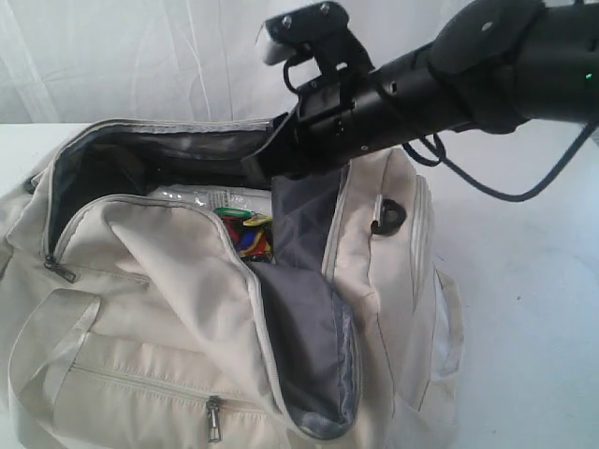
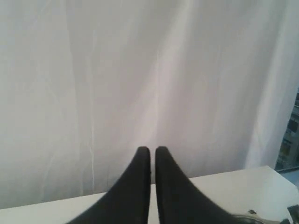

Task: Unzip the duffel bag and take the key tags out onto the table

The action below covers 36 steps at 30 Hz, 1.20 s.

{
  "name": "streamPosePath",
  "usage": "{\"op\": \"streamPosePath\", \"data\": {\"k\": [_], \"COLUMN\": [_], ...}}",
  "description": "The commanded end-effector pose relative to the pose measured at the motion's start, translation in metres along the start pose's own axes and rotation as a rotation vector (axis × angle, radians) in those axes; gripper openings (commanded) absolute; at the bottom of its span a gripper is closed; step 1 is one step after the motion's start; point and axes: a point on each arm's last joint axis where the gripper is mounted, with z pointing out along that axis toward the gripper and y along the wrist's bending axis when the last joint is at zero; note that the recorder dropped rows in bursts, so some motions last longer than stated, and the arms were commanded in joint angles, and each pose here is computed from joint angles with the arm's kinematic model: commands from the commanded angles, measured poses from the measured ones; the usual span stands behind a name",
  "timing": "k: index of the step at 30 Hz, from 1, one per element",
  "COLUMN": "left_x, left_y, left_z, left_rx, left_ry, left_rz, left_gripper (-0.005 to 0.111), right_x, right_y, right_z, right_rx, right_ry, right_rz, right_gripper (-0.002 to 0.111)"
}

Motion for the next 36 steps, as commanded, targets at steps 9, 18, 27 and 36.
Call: {"op": "streamPosePath", "data": {"k": [9,18,27,36], "left_x": [0.045,0.037,0.035,0.055], "left_y": [0.017,0.010,-0.004,0.000], "left_z": [0.000,-0.010,-0.023,-0.026], "left_rx": [-0.086,-0.122,-0.108,-0.137], "left_ry": [0.084,0.032,-0.003,0.028], "left_rz": [-0.080,-0.034,0.013,-0.008], "left_gripper": [0.010,0.010,0.010,0.010], "right_x": [0.057,0.036,0.031,-0.009], "right_y": [0.012,0.106,0.166,0.141], "right_z": [0.107,0.113,0.074,0.066], "right_rx": [0.003,-0.347,-0.681,-0.295], "right_ry": [0.172,0.206,0.283,0.013], "right_rz": [-0.083,-0.274,-0.361,-0.509], "right_gripper": [0.011,0.011,0.011,0.036]}}
